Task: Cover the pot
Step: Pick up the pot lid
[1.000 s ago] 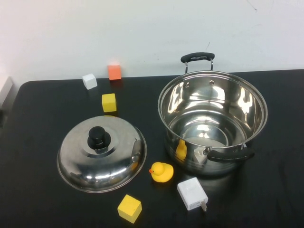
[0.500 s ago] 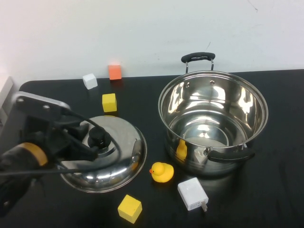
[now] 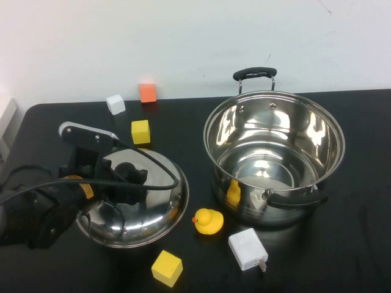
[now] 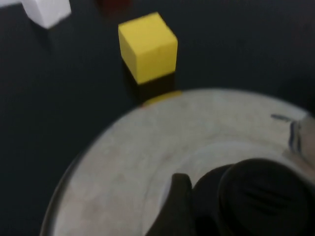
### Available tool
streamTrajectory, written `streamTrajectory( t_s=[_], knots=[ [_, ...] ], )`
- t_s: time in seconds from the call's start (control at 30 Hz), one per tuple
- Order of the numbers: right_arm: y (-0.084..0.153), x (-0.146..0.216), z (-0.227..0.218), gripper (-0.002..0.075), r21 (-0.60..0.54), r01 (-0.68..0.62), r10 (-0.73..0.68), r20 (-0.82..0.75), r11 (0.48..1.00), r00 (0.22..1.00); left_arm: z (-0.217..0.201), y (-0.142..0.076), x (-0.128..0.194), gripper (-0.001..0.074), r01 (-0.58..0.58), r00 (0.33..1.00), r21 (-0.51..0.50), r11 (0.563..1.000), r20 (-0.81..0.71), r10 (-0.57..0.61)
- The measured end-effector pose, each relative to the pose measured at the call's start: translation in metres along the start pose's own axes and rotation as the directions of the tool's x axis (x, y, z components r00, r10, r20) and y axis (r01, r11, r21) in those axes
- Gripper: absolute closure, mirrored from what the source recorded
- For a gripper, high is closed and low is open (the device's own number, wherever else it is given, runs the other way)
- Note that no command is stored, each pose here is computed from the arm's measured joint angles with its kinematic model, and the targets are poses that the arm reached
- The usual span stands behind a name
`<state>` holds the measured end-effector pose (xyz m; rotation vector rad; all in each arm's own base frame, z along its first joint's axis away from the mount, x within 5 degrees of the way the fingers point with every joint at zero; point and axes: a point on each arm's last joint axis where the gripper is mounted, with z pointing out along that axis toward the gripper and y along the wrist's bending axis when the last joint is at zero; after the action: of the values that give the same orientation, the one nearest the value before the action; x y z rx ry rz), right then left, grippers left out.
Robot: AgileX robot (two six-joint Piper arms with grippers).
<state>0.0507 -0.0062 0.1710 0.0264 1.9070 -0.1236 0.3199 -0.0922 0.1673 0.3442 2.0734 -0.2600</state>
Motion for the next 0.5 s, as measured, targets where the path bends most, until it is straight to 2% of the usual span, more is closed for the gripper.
streamTrajectory(
  t_s=[0.1, 0.2, 0.5],
  knots=[
    [0.000, 0.000, 0.000, 0.0728, 0.000, 0.000, 0.000, 0.000, 1.000, 1.000, 0.009, 0.001, 0.007, 0.0166, 0.005, 1.000, 0.000, 1.000, -0.023, -0.005],
    [0.000, 0.000, 0.000, 0.0728, 0.000, 0.000, 0.000, 0.000, 1.000, 1.000, 0.011, 0.001, 0.010, 0.0278, 0.010, 0.999, -0.001, 1.000, -0.033, -0.010],
    [0.000, 0.000, 0.000, 0.0728, 0.000, 0.000, 0.000, 0.000, 1.000, 1.000, 0.006, 0.000, -0.002, 0.0282, -0.006, 0.999, 0.012, 1.000, 0.044, 0.005]
  ],
)
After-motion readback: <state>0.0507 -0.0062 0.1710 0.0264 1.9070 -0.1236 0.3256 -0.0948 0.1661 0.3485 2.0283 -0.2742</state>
